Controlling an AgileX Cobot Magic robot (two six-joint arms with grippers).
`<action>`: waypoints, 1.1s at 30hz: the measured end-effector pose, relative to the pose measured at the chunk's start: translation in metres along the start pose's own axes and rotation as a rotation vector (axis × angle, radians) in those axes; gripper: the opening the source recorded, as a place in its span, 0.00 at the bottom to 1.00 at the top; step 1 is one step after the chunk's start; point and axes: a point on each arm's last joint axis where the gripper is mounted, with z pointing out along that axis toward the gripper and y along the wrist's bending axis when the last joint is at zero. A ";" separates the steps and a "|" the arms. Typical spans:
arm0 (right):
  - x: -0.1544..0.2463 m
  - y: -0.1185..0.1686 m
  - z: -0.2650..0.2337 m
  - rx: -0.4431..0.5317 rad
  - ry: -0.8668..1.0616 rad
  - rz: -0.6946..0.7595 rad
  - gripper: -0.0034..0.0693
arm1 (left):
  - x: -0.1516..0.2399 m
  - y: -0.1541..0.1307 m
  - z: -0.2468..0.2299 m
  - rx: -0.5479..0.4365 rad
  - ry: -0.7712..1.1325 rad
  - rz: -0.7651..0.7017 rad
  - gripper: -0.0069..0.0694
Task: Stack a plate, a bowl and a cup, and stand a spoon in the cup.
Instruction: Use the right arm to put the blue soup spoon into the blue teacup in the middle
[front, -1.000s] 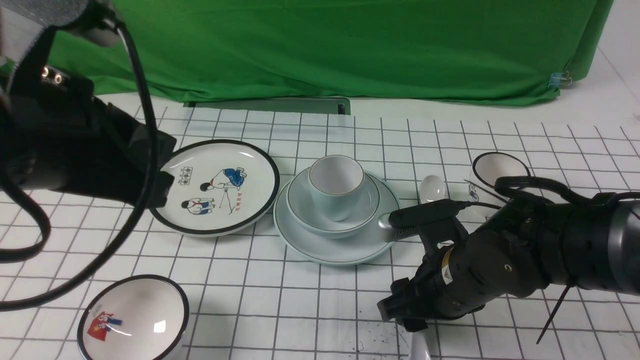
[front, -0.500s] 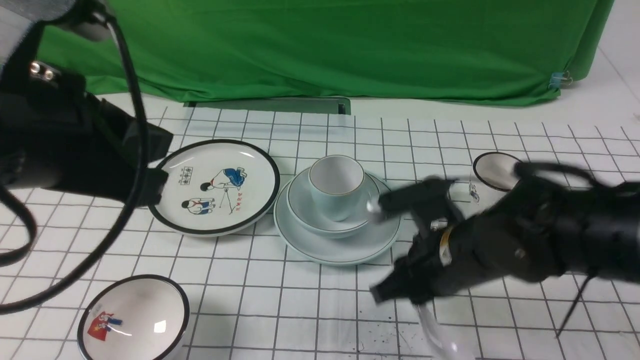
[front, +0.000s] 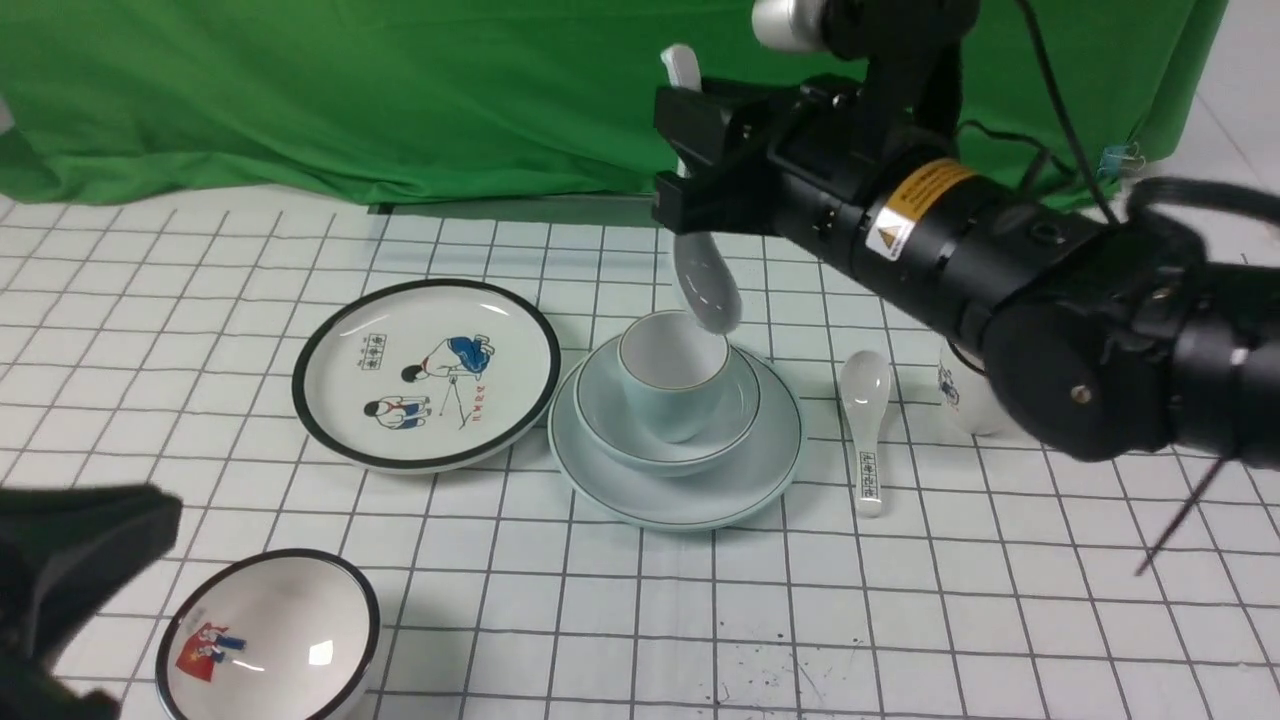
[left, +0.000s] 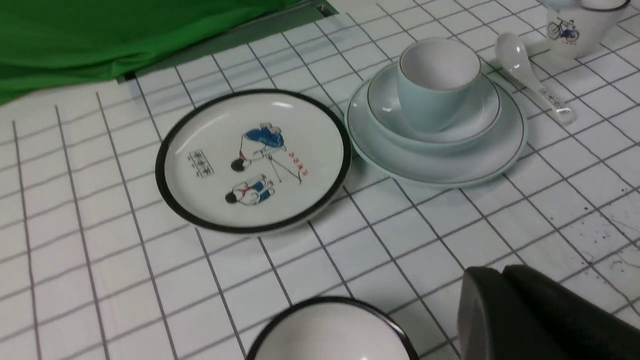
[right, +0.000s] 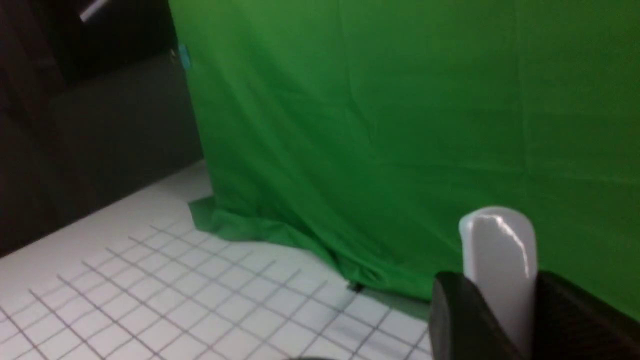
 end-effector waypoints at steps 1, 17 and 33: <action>0.006 0.000 0.004 -0.006 -0.021 -0.013 0.29 | 0.006 0.000 -0.003 0.000 -0.004 -0.005 0.05; 0.098 -0.008 0.037 -0.016 0.016 -0.232 0.29 | 0.019 -0.001 -0.015 -0.002 -0.046 -0.011 0.05; 0.077 -0.014 0.026 0.078 0.013 -0.120 0.49 | 0.019 -0.001 -0.015 -0.001 -0.046 -0.013 0.05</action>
